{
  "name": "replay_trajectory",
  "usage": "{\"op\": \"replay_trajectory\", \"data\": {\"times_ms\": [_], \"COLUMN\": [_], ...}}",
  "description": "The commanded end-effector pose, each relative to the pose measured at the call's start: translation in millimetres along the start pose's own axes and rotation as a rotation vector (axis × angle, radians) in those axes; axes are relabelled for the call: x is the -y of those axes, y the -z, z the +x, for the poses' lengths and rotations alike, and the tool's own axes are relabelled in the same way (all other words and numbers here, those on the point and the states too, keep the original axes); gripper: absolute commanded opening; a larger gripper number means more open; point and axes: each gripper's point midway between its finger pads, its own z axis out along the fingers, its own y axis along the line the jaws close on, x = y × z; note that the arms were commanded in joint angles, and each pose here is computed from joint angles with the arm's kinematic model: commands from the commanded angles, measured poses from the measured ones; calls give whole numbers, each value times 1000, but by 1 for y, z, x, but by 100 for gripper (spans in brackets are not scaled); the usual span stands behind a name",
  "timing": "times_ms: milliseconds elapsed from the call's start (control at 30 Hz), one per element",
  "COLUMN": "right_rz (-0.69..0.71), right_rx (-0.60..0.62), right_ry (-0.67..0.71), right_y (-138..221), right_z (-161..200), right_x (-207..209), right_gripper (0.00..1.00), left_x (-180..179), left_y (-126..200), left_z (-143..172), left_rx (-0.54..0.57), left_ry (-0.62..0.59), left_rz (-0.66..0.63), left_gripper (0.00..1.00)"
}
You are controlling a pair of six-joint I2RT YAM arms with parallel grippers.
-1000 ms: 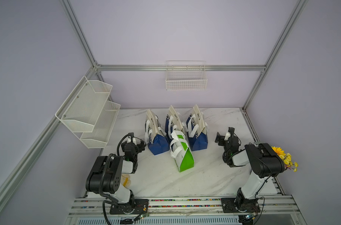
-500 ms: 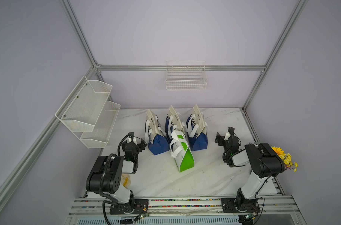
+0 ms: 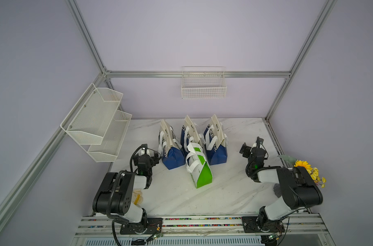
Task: Open the takeout bag
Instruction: Move the takeout bag to the center of the board.
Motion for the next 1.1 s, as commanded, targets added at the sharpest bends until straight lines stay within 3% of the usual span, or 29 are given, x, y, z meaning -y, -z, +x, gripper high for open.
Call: {"op": "replay_trajectory", "data": {"times_ms": [0, 33, 67, 100, 133, 200, 300, 400, 467, 600, 767, 900, 1067], "right_rz": [51, 79, 192, 189, 120, 164, 192, 182, 122, 20, -184, -335, -412], "right_rx": [-147, -172, -173, -221, -277, -326, -334, -360, -398, -428, -481, -480, -390], "right_ry": [-187, -270, -385, -444, -414, -382, -298, -204, -146, -20, 72, 143, 182], "right_y": [28, 33, 39, 41, 39, 45, 66, 87, 98, 132, 185, 231, 275], "right_z": [-35, -27, -9, 3, 7, -2, -27, -44, -49, -54, -50, -48, -58], "right_x": [-1, 4, 27, 34, 32, 32, 23, 11, -6, -47, -95, -131, -162], "right_gripper": [97, 97, 97, 97, 91, 83, 81, 79, 73, 73, 69, 69, 67], "left_x": [-33, -36, -35, -32, -28, -22, -13, 2, 19, 70, 106, 118, 129], "left_y": [11, 15, 17, 18, 21, 29, 53, 81, 107, 162, 221, 243, 251], "left_z": [-86, -100, -107, -117, -122, -127, -121, -115, -117, -115, -72, -50, -54], "left_rx": [57, 34, -12, -36, -93, -174, -245, -246, -218, -226, -297, -357, -352], "left_ry": [54, 100, 132, 182, 202, 254, 392, 492, 480, 354, 212, 242, 273], "left_rz": [-240, -259, -253, -238, -222, -198, -123, -6, 75, 283, 443, 548, 630], "left_gripper": [100, 100, 100, 100, 100, 100, 100, 100, 99, 97, 96, 96, 92]}}
